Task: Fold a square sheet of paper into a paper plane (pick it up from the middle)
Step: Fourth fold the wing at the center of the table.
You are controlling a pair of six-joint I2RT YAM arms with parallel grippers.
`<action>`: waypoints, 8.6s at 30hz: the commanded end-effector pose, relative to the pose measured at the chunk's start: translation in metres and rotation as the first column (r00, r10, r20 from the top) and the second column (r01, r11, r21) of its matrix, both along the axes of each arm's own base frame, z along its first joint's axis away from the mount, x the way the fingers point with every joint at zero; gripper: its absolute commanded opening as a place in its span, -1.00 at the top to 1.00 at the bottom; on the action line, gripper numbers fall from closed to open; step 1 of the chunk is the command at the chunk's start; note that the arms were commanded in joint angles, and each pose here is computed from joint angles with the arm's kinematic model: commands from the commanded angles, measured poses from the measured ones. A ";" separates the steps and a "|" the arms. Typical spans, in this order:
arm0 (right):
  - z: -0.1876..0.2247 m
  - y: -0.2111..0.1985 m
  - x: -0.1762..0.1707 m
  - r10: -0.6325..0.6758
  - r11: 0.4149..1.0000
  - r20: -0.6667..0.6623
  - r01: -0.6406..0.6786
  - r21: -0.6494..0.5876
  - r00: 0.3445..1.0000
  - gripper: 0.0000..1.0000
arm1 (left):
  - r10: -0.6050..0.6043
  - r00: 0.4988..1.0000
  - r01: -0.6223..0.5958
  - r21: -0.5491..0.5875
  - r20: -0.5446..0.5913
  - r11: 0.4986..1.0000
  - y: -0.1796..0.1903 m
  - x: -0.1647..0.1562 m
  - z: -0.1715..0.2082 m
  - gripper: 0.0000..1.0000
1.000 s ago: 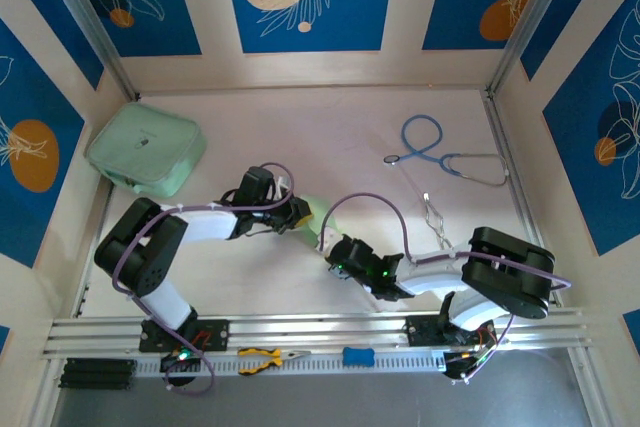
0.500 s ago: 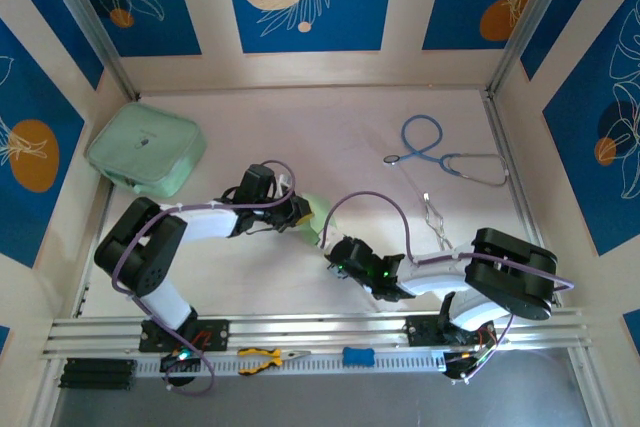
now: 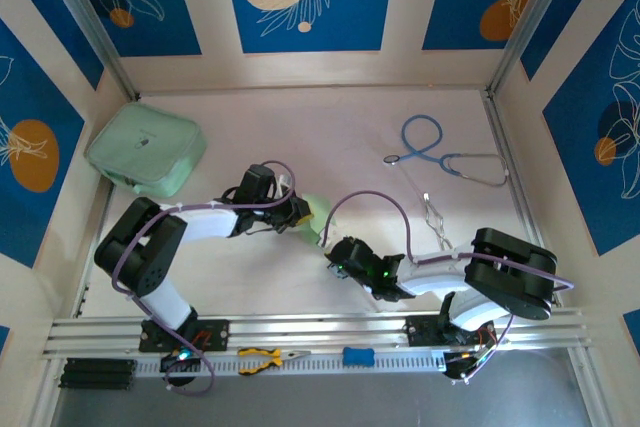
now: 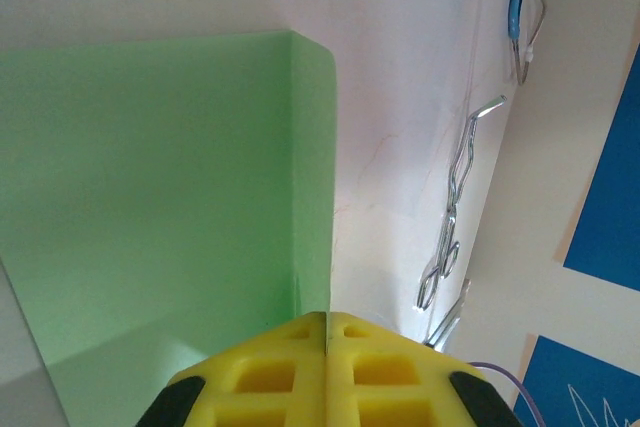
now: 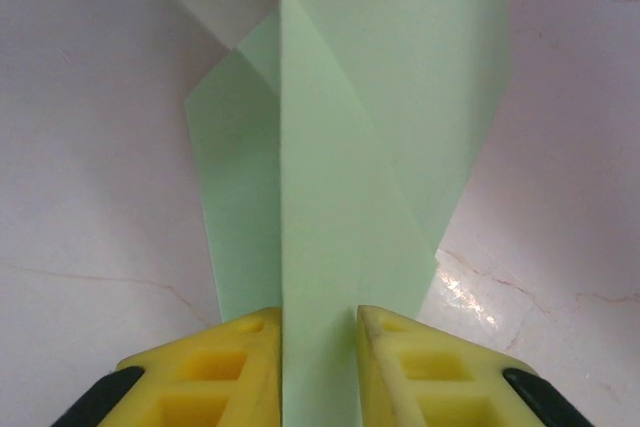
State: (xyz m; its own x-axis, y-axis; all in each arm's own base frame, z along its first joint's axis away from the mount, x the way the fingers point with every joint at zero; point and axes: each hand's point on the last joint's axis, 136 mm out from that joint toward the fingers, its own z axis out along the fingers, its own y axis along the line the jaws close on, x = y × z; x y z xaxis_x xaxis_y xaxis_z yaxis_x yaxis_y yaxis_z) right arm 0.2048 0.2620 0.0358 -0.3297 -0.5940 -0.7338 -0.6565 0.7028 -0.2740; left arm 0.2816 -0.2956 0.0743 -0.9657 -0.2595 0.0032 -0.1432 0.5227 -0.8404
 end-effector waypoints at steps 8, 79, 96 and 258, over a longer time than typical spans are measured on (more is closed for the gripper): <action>0.007 0.002 0.011 -0.057 0.998 0.028 0.056 0.028 0.998 0.44 | -0.029 0.999 0.030 -0.009 0.028 1.000 -0.005 0.000 0.009 0.90; 0.004 0.019 0.007 -0.109 0.976 -0.146 0.134 0.170 0.983 0.83 | -0.013 0.995 0.005 0.072 0.102 0.997 0.010 0.003 0.024 0.26; -0.001 0.019 0.007 -0.120 0.907 -0.362 0.251 0.338 0.924 0.88 | 0.039 0.991 -0.058 0.150 0.128 0.987 0.033 0.003 0.030 0.15; -0.047 0.008 0.002 -0.036 0.608 -0.840 0.679 0.412 0.542 0.87 | -0.110 0.983 0.112 -0.005 0.144 0.994 -0.028 0.006 -0.020 0.79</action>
State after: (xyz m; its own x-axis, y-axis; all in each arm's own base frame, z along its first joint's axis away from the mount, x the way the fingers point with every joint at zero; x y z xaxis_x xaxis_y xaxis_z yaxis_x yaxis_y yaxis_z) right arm 0.2195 0.2831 0.0210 -0.9175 0.2529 -0.3071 -0.1069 0.5867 0.8027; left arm 0.2856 -0.3136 0.0480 -0.9767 -0.1723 -0.1280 0.0131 0.5476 -0.8366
